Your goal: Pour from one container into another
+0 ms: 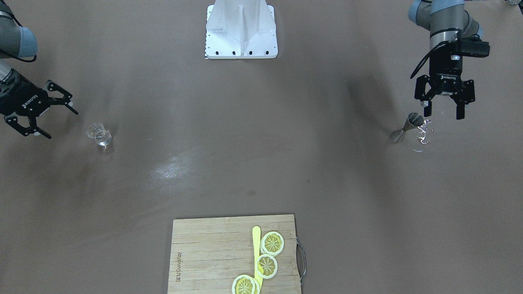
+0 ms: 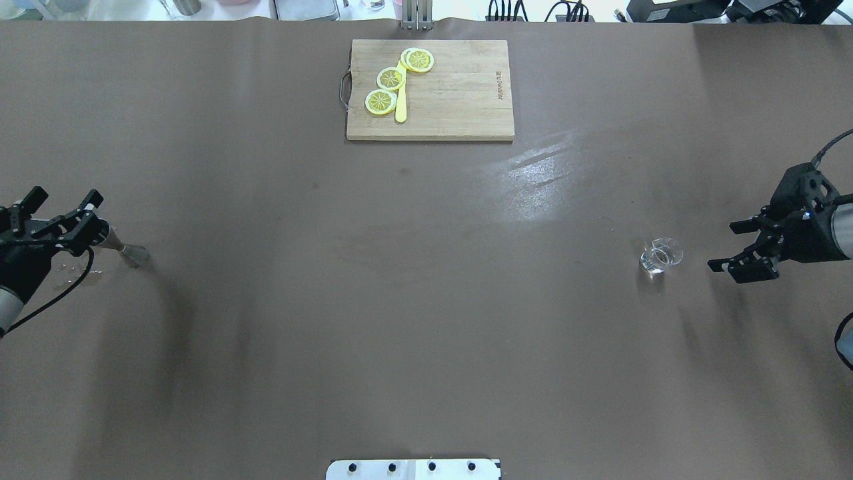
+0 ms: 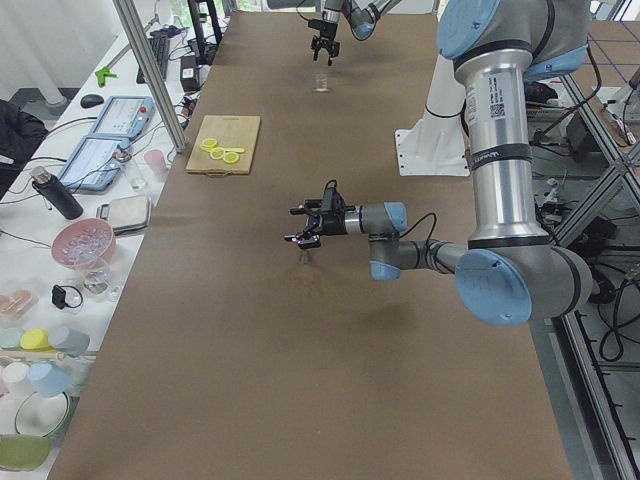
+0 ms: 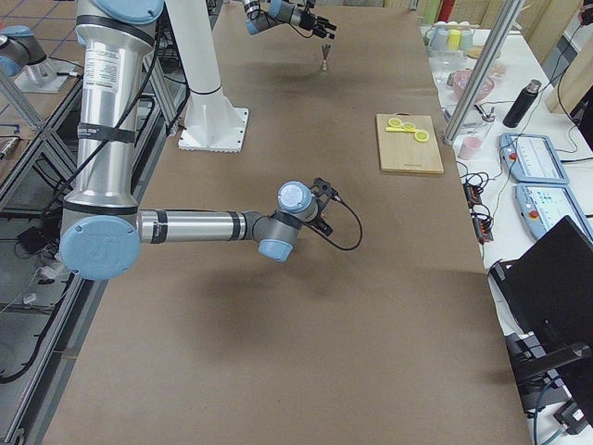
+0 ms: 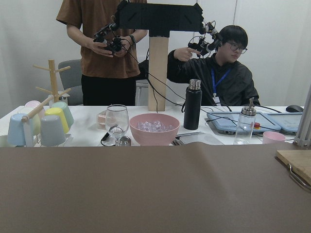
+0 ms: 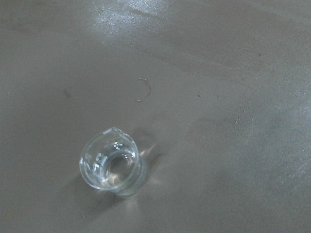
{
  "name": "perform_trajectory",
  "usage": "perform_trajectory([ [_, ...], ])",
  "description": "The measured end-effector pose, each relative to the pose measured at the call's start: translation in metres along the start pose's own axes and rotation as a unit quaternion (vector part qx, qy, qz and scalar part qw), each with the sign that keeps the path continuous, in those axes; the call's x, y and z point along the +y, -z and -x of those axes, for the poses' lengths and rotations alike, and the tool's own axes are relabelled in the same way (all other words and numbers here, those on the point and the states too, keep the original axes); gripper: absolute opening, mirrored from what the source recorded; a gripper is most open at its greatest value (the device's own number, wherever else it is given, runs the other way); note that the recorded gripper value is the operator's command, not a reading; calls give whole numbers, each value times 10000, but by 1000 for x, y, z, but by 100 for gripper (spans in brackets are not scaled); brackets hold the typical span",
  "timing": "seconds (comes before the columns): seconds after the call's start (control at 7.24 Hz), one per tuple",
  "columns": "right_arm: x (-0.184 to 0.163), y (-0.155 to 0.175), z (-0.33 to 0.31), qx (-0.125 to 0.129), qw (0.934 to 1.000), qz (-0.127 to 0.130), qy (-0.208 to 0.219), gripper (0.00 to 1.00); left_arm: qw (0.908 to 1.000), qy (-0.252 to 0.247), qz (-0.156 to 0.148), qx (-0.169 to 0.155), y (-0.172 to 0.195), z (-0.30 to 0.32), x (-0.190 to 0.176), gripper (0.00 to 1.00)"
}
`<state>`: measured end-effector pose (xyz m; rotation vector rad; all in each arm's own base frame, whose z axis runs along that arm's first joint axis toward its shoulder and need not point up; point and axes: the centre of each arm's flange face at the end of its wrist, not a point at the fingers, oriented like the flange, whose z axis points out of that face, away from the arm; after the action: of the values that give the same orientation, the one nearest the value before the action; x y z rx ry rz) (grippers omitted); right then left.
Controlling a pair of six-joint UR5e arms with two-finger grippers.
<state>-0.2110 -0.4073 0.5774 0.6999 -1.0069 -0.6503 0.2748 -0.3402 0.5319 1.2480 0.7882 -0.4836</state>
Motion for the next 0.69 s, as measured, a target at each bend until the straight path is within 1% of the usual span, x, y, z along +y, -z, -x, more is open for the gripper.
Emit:
perform_trajectory([
  [0.14,5,-3,-2,-13,9999,-117,89,100,9999,10,-115,-20,2,-3,16,96],
  [0.55,-17,-9,12,41,9988,-435,227,100,9995,0,-308,-69,5,-4,50,96],
  [0.69,-23,-16,23,-35,9986,-491,201,100,9994,-26,-345,-89,8,-5,57,96],
])
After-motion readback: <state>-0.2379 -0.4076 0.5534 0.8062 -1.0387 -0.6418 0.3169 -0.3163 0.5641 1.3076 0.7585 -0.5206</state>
